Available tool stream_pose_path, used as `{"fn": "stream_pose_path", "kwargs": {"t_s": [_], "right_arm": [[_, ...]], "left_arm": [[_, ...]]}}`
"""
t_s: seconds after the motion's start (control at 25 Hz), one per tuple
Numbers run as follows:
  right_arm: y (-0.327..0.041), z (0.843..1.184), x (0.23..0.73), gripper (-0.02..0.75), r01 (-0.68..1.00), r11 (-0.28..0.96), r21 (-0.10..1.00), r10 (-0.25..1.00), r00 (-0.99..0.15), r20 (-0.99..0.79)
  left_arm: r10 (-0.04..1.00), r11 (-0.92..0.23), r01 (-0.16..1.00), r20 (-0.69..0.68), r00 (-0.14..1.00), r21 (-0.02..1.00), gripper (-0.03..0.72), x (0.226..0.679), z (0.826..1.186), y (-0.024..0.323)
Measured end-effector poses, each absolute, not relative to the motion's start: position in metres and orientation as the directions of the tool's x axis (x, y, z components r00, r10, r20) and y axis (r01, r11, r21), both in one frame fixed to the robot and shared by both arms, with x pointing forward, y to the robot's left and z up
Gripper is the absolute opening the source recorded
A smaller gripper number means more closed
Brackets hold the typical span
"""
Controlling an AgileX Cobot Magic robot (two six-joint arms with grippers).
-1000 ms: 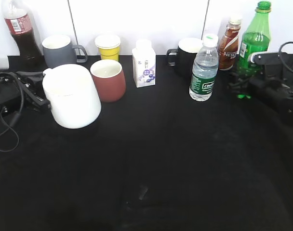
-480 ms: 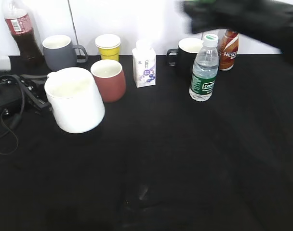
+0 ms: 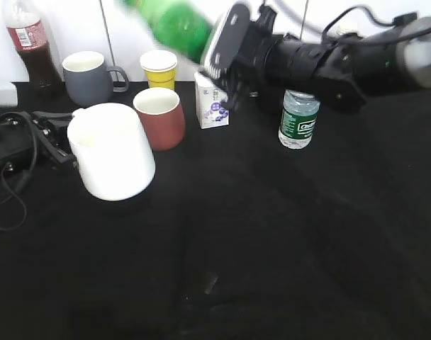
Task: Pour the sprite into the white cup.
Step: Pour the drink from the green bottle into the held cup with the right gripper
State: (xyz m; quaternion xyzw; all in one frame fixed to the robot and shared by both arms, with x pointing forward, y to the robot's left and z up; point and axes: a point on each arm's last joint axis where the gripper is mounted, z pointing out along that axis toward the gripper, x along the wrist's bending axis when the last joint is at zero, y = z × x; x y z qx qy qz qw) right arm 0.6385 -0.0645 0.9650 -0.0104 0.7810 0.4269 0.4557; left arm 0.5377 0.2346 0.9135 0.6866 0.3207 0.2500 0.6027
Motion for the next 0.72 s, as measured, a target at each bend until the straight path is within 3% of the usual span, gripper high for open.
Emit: {"fn": "stream_pose_path", "kwargs": {"t_s": [0.36, 0.72], "right_arm": [[-0.0647, 0.9635, 0.6394, 0.502, -0.596, 0.739, 0.315, 0.080, -0.386, -0.919], [-0.0674, 0.9662, 0.6429, 0.502, -0.625, 0.769, 0.133, -0.032, -0.245, -0.969]], "left_arm": [[0.699, -0.098, 0.134, -0.028, 0.714, 0.986, 0.061, 0.5339, 0.9121, 0.2308], [0.688, -0.106, 0.132, -0.023, 0.725, 0.986, 0.068, 0.5329, 0.9119, 0.2299]]}}
